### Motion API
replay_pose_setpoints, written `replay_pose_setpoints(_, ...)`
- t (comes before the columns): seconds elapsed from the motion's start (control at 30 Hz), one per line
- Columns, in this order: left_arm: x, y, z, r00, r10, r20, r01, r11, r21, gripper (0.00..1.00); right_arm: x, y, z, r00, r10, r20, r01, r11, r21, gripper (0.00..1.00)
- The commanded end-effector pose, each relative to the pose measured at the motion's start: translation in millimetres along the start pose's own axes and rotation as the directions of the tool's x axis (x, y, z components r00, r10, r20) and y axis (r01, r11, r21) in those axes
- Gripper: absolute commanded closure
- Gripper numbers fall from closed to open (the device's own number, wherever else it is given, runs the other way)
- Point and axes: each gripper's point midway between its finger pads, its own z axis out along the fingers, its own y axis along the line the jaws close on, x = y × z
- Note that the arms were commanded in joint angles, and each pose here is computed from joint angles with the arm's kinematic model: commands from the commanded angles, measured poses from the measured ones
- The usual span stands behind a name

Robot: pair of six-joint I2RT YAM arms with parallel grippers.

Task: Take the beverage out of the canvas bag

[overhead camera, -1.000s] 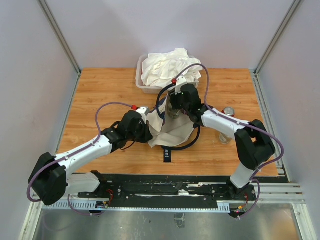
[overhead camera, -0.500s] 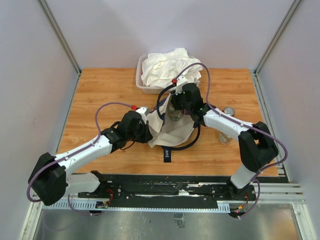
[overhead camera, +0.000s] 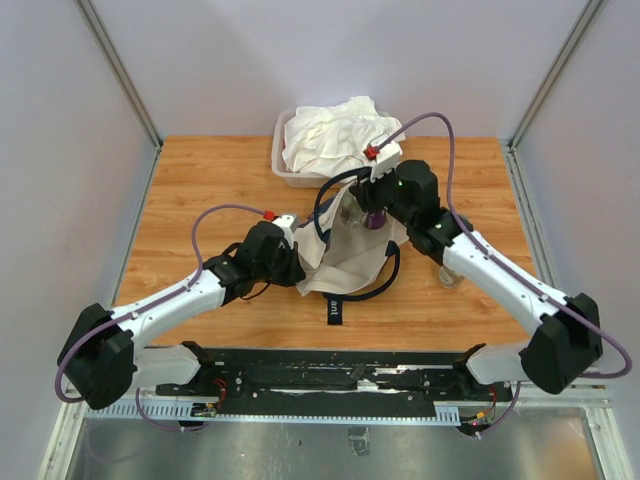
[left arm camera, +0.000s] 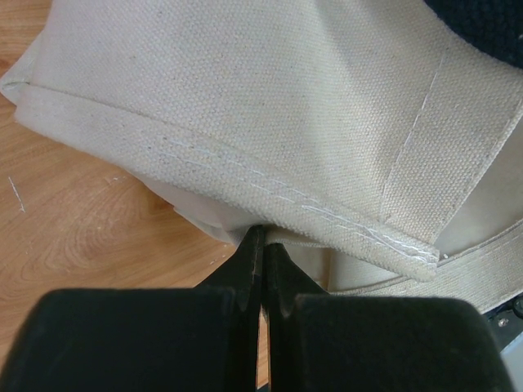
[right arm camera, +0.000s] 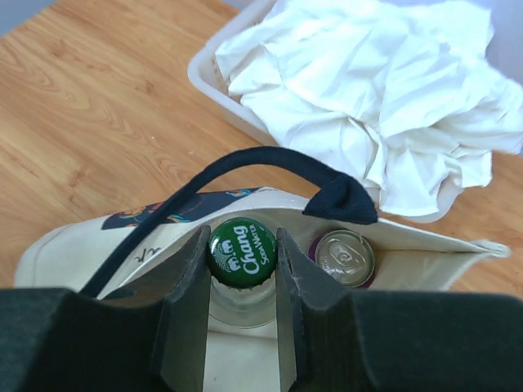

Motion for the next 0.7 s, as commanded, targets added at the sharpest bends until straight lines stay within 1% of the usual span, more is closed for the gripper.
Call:
replay_pose_setpoints(0.0,3,-5,2,1.000,0.019,-0.016,-0.019,1.000,0.020,0.99,-114,7,-56,0.948,-0.058,0.313,0.061,0.998,-0.002,0.99)
replay_pose_setpoints(0.13,3,-6,3,1.000,0.020,-0.016,-0.020,1.000,0.025,1.00,-154,-6,-108,0.904,-0.093,0.418,0.071,0.995,0.069,0.99)
replay_pose_setpoints(0.27,3,-7,3,1.000,0.020,-0.020,-0.020,0.999,0.026,1.00,-177,-26,-151,0.878,-0.143,0.457,0.066,0.982,0.180,0.99)
replay_pose_setpoints(0.37,5,-6,3,0.999,0.019,-0.029,-0.018,0.999,0.027,0.99,-183,-46,-176,0.872,-0.183,0.455,0.049,0.956,0.289,0.99)
replay_pose_setpoints(0.47,6,-6,2,0.999,0.016,-0.033,-0.015,1.000,0.026,1.00,-179,-67,-192,0.877,-0.215,0.430,0.026,0.914,0.404,0.99)
replay_pose_setpoints(0.67,8,-6,2,0.999,0.015,-0.042,-0.014,1.000,0.026,1.00,-159,-96,-202,0.909,-0.238,0.341,0.011,0.834,0.552,0.99)
